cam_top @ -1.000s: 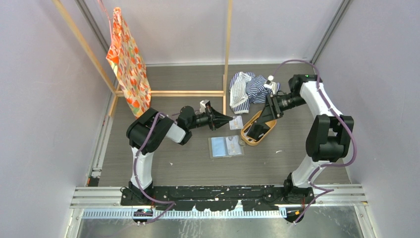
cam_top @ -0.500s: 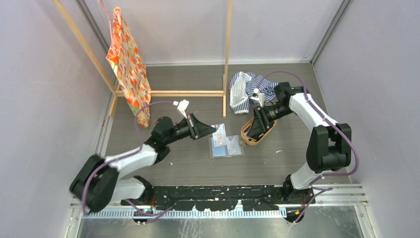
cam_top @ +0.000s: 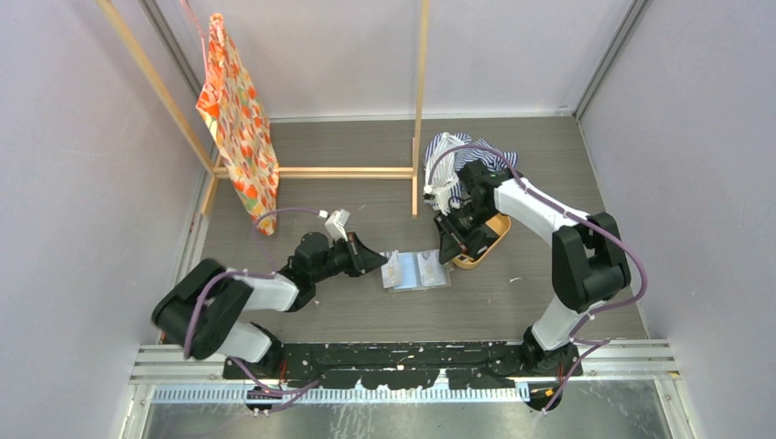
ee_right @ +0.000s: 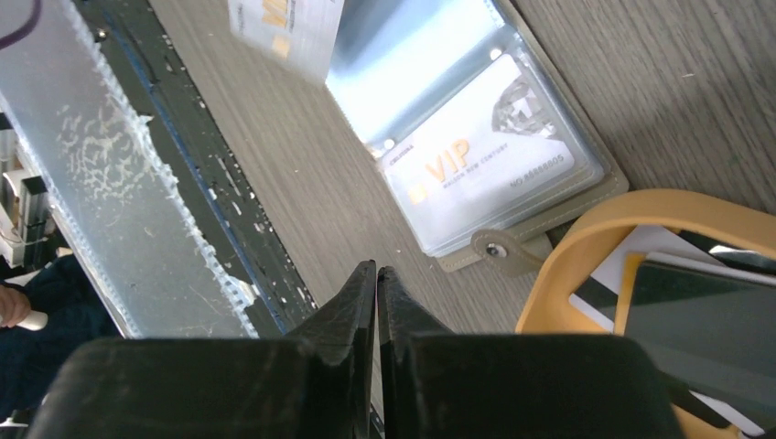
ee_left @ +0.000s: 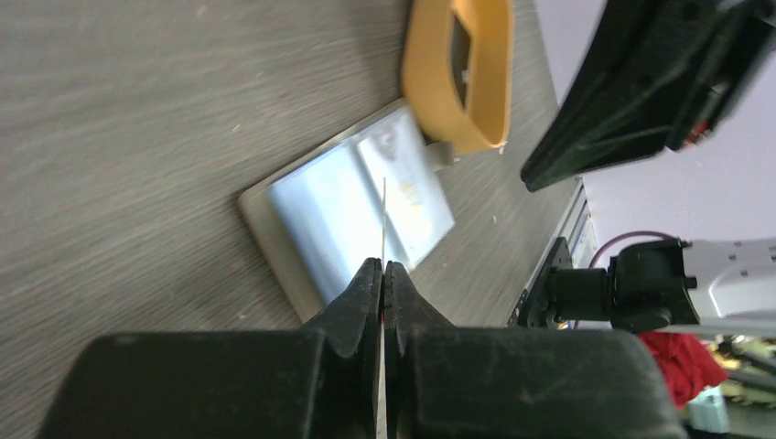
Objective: Put the credit cards into the card holder
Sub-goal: Insert the credit card into the card holder.
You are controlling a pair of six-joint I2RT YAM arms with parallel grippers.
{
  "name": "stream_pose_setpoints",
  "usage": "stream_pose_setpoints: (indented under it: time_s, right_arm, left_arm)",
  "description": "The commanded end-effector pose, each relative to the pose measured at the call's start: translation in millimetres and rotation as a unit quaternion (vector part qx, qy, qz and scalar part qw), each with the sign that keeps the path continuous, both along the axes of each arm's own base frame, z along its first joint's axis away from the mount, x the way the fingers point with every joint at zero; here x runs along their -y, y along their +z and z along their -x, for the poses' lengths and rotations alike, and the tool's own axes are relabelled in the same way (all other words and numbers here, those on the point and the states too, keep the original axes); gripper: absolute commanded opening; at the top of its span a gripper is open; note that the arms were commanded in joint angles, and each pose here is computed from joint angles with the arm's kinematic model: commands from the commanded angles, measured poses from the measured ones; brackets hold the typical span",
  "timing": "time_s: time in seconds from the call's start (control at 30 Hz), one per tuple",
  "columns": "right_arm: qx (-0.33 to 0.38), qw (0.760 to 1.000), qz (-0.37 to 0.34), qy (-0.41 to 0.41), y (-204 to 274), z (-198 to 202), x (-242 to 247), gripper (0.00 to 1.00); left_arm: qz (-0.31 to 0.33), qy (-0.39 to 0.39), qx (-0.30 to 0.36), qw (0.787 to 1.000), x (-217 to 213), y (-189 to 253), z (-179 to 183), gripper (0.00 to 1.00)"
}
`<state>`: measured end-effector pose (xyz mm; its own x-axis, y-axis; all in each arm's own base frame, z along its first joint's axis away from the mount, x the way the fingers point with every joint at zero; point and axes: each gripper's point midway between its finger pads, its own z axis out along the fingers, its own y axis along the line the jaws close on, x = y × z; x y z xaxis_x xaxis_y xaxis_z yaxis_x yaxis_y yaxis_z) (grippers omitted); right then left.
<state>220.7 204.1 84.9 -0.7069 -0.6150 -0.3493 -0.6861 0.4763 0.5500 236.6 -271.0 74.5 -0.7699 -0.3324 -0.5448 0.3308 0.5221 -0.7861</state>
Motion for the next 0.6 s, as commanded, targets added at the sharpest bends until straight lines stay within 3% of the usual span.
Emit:
stream_pose_setpoints:
  time_s: [0.0, 0.57]
  right_arm:
    - [-0.006, 0.999, 0.038, -0.017, -20, -8, -5, 0.08]
    - [-0.043, 0.993, 0.109, -0.013, -59, -2, 9, 0.08]
  left_arm:
    - [0.092, 0.029, 0.047, 0.994, 17, 37, -21, 0.0]
    - [0.114, 0.05, 0.035, 0.992, 30, 23, -27, 0.0]
